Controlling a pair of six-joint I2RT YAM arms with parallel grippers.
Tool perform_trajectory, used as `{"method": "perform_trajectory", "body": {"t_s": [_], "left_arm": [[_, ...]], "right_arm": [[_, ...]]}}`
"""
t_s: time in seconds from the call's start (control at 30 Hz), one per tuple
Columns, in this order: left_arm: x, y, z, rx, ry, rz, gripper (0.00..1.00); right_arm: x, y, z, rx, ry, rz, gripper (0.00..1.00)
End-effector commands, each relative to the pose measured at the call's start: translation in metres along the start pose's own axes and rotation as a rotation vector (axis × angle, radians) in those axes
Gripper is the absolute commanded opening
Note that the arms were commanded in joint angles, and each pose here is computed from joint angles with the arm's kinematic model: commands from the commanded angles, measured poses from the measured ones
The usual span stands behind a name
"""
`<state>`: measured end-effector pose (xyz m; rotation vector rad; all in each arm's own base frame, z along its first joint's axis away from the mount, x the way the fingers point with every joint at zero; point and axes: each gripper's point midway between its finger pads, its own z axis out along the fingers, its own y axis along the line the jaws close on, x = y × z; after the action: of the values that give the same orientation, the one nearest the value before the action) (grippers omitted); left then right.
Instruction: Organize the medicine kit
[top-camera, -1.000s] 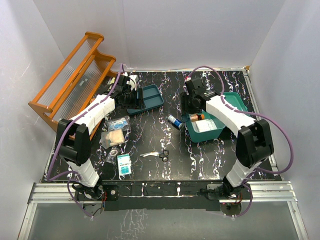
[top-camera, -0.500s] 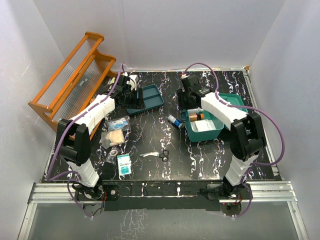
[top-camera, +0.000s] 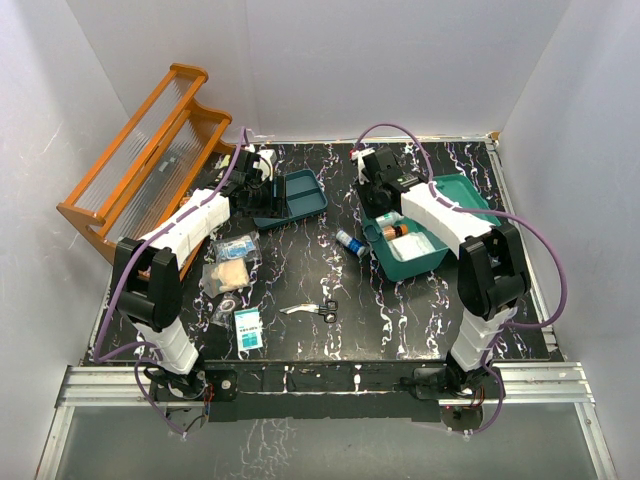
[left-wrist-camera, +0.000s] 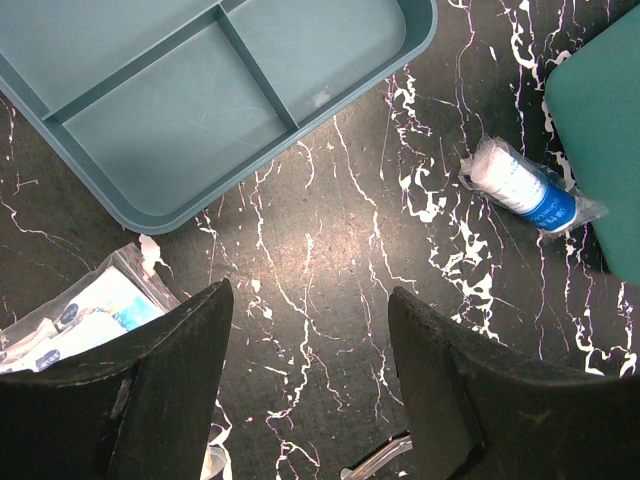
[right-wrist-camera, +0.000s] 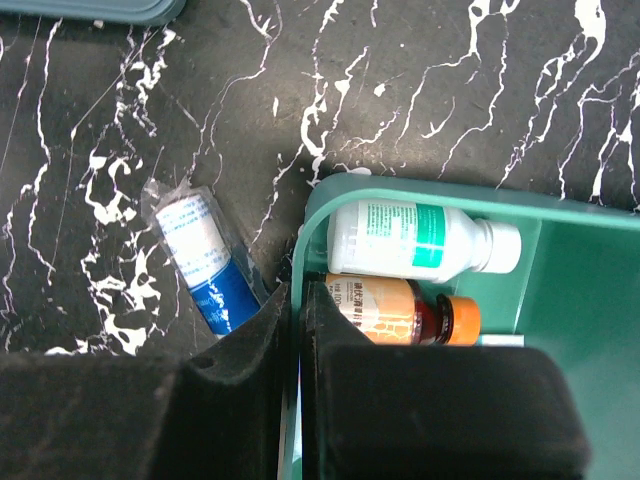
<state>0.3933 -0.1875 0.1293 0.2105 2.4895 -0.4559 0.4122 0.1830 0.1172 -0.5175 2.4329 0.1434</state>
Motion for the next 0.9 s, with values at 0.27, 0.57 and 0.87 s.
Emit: {"method": "perform_trajectory", "body": {"t_s": [0.27,0.57,0.87], "left_arm": [[-0.015,-0.004,-0.009,0.0,-0.025,0.008,0.62],[-0.013,-0.002,-0.005,-0.002,-0.014,0.005,0.62],[-0.01,0.005,-0.005,-0.024,-0.011,-0.052,0.63]], "right_arm": [[-0.01,0.02,-0.033,-0.16,-0.112,-0.39,0.0],[0.008,0.025,-0.052,-0.173,-0.113,-0.326,0.21],[-0.021,0.015,-0.073,-0.084,-0.199,-0.144,0.56]]}}
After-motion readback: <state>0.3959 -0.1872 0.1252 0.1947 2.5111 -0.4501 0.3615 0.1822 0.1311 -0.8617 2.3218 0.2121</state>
